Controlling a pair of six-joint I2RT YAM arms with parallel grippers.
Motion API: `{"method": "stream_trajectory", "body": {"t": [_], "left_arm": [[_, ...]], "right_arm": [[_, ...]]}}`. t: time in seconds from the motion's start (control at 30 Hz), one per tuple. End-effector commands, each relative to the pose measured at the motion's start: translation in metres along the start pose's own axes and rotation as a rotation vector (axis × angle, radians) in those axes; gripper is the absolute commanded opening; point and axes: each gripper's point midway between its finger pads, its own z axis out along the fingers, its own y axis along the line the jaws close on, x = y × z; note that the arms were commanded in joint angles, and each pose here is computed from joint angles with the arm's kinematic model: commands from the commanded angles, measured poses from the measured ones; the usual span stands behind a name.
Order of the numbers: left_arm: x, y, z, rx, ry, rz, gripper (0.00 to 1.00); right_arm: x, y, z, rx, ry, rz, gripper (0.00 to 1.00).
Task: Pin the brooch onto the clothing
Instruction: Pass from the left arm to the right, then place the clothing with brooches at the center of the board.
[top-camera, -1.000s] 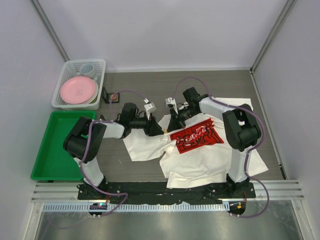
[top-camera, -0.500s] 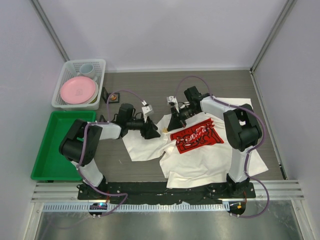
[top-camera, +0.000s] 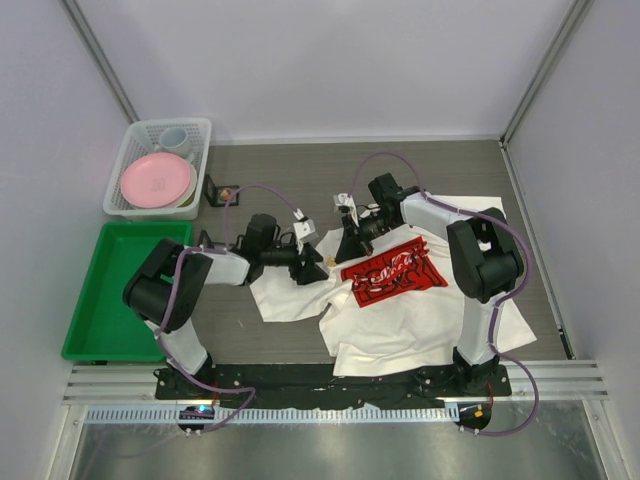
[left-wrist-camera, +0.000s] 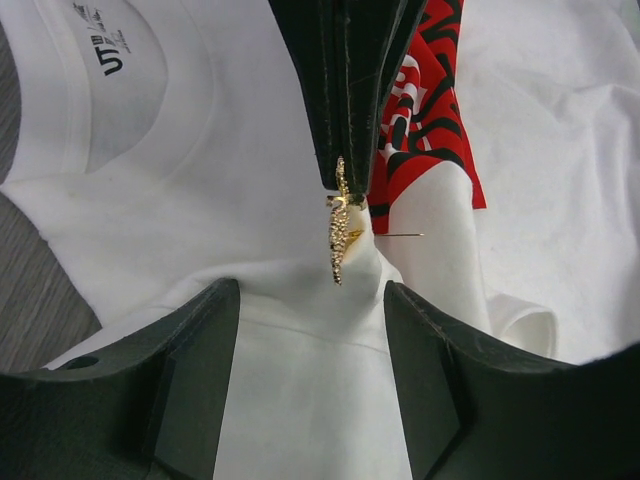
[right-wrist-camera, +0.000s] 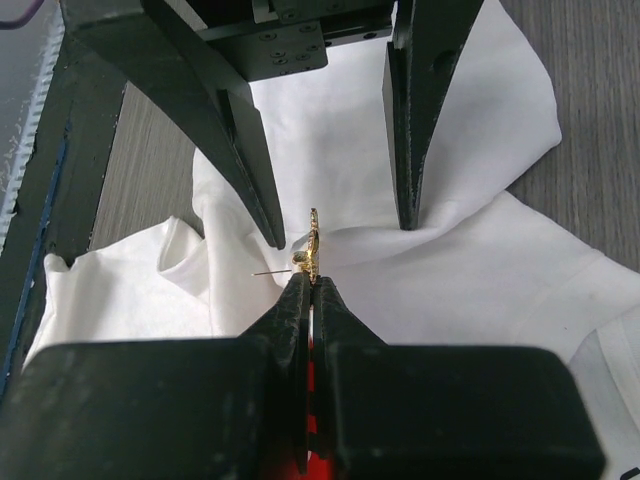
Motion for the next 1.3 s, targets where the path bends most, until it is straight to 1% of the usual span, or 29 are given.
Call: {"method": "stream_trajectory", "body": {"t": [0.0, 0.27, 0.3, 0.47, 0.77, 0.9, 1.0, 1.17, 1.27], "left_arm": [[-0.007, 0.002, 0.008, -0.004, -0.046, 0.1, 0.63], [-0.012, 0.008, 0.016, -0.025, -0.086, 0.115, 0.64], [-0.012, 0.007, 0.017, -0.023, -0.089, 0.102, 0.64], [-0.018, 0.003, 0.019, -0.016, -0.124, 0.13, 0.64], [-0.014, -0.01, 0.01, 0.01, -0.128, 0.193, 0.69], [-0.012, -0.006, 0.011, -0.01, -0.13, 0.183, 0.69], [-0.018, -0.001, 0.013, -0.027, -0.154, 0.18, 0.69], [-0.025, -0.003, 0.014, -0.01, -0.185, 0.231, 0.7], [-0.023, -0.002, 0.015, -0.015, -0.188, 0.231, 0.7]], "right_arm": [[-0.015, 0.004, -0.002, -0.022, -0.035, -0.031, 0.01], [-0.012, 0.005, -0.001, -0.033, -0.036, -0.01, 0.01], [-0.011, 0.005, 0.0, -0.035, -0.036, -0.005, 0.01], [-0.01, 0.004, 0.0, -0.037, -0.037, 0.012, 0.01], [-0.014, -0.001, -0.002, -0.03, -0.042, 0.009, 0.01], [-0.013, 0.002, -0.001, -0.037, -0.044, 0.017, 0.01], [-0.011, 0.002, -0.001, -0.038, -0.041, 0.021, 0.01], [-0.011, 0.0, -0.001, -0.035, -0.039, 0.026, 0.01], [-0.011, -0.001, -0.001, -0.031, -0.038, 0.023, 0.01]]}}
